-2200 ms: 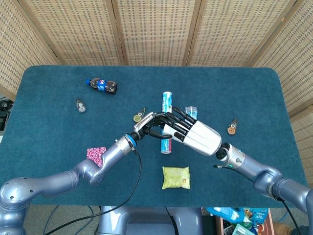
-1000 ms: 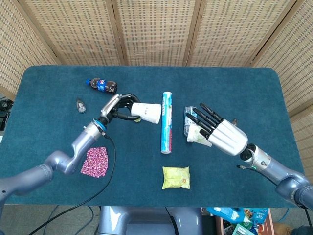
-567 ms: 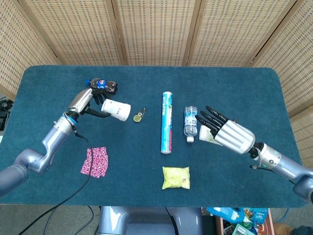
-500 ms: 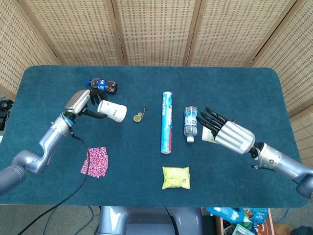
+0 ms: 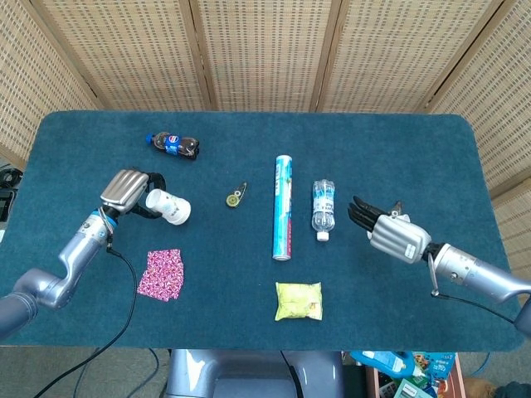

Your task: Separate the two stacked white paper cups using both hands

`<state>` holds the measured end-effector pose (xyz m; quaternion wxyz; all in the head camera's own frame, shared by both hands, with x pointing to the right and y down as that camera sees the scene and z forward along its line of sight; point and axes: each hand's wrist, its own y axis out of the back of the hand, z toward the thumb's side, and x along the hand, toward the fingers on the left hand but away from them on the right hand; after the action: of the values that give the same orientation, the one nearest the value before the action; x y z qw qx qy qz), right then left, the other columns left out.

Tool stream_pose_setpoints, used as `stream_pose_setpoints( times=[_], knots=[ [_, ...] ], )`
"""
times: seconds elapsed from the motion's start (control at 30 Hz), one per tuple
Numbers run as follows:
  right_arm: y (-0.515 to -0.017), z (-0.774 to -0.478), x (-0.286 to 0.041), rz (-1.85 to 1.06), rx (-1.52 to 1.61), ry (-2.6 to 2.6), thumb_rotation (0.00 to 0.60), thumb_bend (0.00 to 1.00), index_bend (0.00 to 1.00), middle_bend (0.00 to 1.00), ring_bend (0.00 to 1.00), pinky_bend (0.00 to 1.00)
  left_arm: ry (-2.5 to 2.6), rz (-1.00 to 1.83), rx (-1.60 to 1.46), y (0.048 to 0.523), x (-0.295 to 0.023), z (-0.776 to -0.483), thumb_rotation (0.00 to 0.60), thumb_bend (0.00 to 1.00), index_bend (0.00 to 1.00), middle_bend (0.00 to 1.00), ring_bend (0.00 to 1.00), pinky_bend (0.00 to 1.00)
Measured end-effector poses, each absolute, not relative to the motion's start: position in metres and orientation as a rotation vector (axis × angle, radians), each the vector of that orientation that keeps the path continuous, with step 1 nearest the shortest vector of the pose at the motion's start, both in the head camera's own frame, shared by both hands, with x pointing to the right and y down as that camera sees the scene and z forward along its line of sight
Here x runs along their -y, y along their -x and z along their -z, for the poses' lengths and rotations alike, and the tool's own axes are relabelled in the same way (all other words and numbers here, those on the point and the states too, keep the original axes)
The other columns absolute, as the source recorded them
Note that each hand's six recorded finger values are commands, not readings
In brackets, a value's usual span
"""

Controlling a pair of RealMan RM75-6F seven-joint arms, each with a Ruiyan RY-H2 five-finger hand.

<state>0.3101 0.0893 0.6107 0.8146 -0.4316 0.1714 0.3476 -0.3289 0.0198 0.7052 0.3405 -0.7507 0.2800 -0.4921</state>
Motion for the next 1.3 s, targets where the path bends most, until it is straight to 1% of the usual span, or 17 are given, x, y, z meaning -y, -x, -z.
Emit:
stream_pose_setpoints(
  times=[0.03,0.07,0.1,0.13,0.17,0.2,0.23,0.27,0.33,0.37,0.47,0.8,0.97,1.13,1.3],
  knots=[
    [-0.31,-0.613,-0.09,-0.746,-0.378,0.912,0.6,0.77,0.75,0.16,0.08,0.06,1.948,1.289,-0.718,0.329,-0.021,-0.707,0.6,0.12,0.41,0.33,0.33,0.44],
    [-0.31,-0.615,-0.091,-0.75,-0.391,0.9,0.6,0.77,0.71,0.15,0.08,0.05,1.945,1.296,-0.708,0.329,-0.023,-0.709,0.6,0.12,0.29,0.21,0.22,0.37],
    [-0.31,-0.616,-0.091,-0.754,-0.398,0.891,0.6,0.75,0.65,0.14,0.08,0.05,1.945,1.304,-0.699,0.329,-0.024,-0.71,0.6,0.12,0.2,0.13,0.14,0.31],
    [-0.31,-0.618,-0.092,-0.759,-0.404,0.884,0.6,0.67,0.52,0.11,0.08,0.04,1.95,1.313,-0.688,0.329,-0.026,-0.712,0.6,0.12,0.09,0.05,0.06,0.24],
    [-0.31,-0.62,-0.092,-0.769,-0.406,0.881,0.6,0.53,0.37,0.09,0.08,0.04,1.956,1.316,-0.683,0.328,-0.027,-0.713,0.6,0.12,0.02,0.01,0.01,0.19],
    [-0.31,-0.62,-0.092,-0.777,-0.402,0.881,0.6,0.41,0.29,0.08,0.08,0.04,1.963,1.318,-0.68,0.328,-0.028,-0.713,0.6,0.12,0.0,0.0,0.0,0.17],
    [-0.31,-0.62,-0.091,-0.783,-0.394,0.88,0.6,0.24,0.19,0.06,0.08,0.04,1.973,1.318,-0.68,0.327,-0.029,-0.713,0.6,0.12,0.0,0.0,0.0,0.15],
    [-0.309,-0.619,-0.09,-0.789,-0.38,0.875,0.6,0.11,0.14,0.05,0.08,0.04,1.981,1.317,-0.682,0.327,-0.03,-0.712,0.6,0.12,0.0,0.0,0.0,0.14],
    [-0.308,-0.616,-0.089,-0.799,-0.347,0.863,0.6,0.01,0.09,0.05,0.08,0.04,1.993,1.314,-0.685,0.328,-0.03,-0.709,0.6,0.12,0.0,0.0,0.0,0.14],
    [-0.306,-0.614,-0.088,-0.806,-0.319,0.859,0.6,0.0,0.07,0.05,0.08,0.04,1.996,1.313,-0.686,0.328,-0.03,-0.707,0.6,0.12,0.0,0.0,0.0,0.14],
    [-0.301,-0.606,-0.086,-0.808,-0.239,0.87,0.6,0.0,0.04,0.05,0.08,0.04,1.999,1.302,-0.704,0.33,-0.029,-0.702,0.6,0.12,0.0,0.0,0.0,0.13],
    [-0.298,-0.564,-0.091,-0.812,0.092,0.989,0.6,0.0,0.0,0.05,0.08,0.04,1.998,1.256,-0.782,0.34,-0.028,-0.675,0.6,0.12,0.0,0.0,0.0,0.08],
    [-0.318,-0.548,-0.106,-0.862,0.29,1.087,0.6,0.0,0.0,0.04,0.06,0.0,1.981,1.238,-0.837,0.352,-0.037,-0.653,0.6,0.12,0.0,0.0,0.0,0.01],
    [-0.344,-0.548,-0.123,-0.952,0.498,1.193,0.6,0.0,0.0,0.0,0.0,0.0,1.891,1.239,-0.92,0.372,-0.054,-0.629,0.6,0.11,0.0,0.0,0.0,0.0],
    [-0.372,-0.557,-0.144,-1.085,0.733,1.311,0.6,0.0,0.0,0.0,0.0,0.0,1.755,1.239,-1.014,0.394,-0.073,-0.604,0.6,0.1,0.0,0.0,0.0,0.0]
  ],
)
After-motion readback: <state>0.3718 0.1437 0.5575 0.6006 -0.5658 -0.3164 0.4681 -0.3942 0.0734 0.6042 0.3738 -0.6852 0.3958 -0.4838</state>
